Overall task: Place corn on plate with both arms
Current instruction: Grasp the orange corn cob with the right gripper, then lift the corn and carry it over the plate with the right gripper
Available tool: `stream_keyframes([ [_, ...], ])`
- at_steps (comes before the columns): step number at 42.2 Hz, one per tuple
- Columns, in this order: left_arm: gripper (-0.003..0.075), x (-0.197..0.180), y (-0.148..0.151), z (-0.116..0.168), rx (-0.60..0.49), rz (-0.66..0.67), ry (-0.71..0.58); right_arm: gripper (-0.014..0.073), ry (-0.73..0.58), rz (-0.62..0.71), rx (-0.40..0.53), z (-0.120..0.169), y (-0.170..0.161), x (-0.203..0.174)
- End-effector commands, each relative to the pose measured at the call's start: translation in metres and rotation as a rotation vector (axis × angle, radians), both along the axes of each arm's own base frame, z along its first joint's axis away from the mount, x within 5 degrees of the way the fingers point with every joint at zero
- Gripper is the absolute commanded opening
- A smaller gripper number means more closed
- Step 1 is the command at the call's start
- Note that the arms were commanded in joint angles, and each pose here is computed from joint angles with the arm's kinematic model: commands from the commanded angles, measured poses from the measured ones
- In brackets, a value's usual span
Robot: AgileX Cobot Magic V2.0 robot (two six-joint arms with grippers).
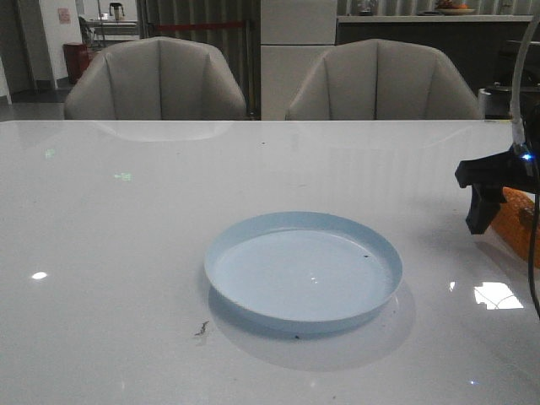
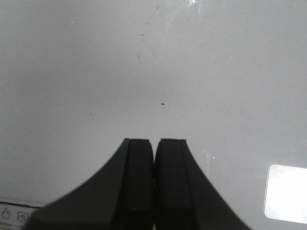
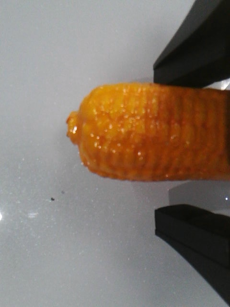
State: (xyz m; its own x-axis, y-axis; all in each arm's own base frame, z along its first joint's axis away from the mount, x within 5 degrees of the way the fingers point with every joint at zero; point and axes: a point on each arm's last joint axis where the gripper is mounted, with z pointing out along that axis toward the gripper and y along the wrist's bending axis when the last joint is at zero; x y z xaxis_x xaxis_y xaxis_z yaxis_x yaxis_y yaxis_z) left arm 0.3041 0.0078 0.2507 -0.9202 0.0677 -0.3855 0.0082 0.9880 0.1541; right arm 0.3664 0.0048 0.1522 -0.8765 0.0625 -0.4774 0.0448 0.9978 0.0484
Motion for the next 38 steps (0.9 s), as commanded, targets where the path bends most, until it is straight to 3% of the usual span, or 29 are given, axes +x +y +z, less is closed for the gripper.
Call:
stream_keyframes([
  [1,0.0093,-0.001,0.000,0.021,-0.006,0.007,-0.088,0.0590,-0.110,0.011,-0.020,0.022,-0.003,0.009],
  [9,0.0093,-0.003,0.000,0.020,-0.008,0.012,-0.068,0.0540,-0.115,0.041,-0.055,0.020,-0.004,0.012],
  [23,0.0093,-0.004,0.000,0.019,-0.011,0.018,-0.047,0.0247,-0.210,0.088,-0.070,0.064,0.009,0.039],
  [27,0.0093,-0.004,0.000,0.019,-0.019,0.021,-0.046,0.0204,-0.250,0.140,-0.079,0.082,0.024,0.047],
  [38,0.0093,-0.004,-0.002,0.019,-0.037,0.027,-0.046,0.0204,-0.334,0.307,-0.053,0.116,0.097,0.049],
])
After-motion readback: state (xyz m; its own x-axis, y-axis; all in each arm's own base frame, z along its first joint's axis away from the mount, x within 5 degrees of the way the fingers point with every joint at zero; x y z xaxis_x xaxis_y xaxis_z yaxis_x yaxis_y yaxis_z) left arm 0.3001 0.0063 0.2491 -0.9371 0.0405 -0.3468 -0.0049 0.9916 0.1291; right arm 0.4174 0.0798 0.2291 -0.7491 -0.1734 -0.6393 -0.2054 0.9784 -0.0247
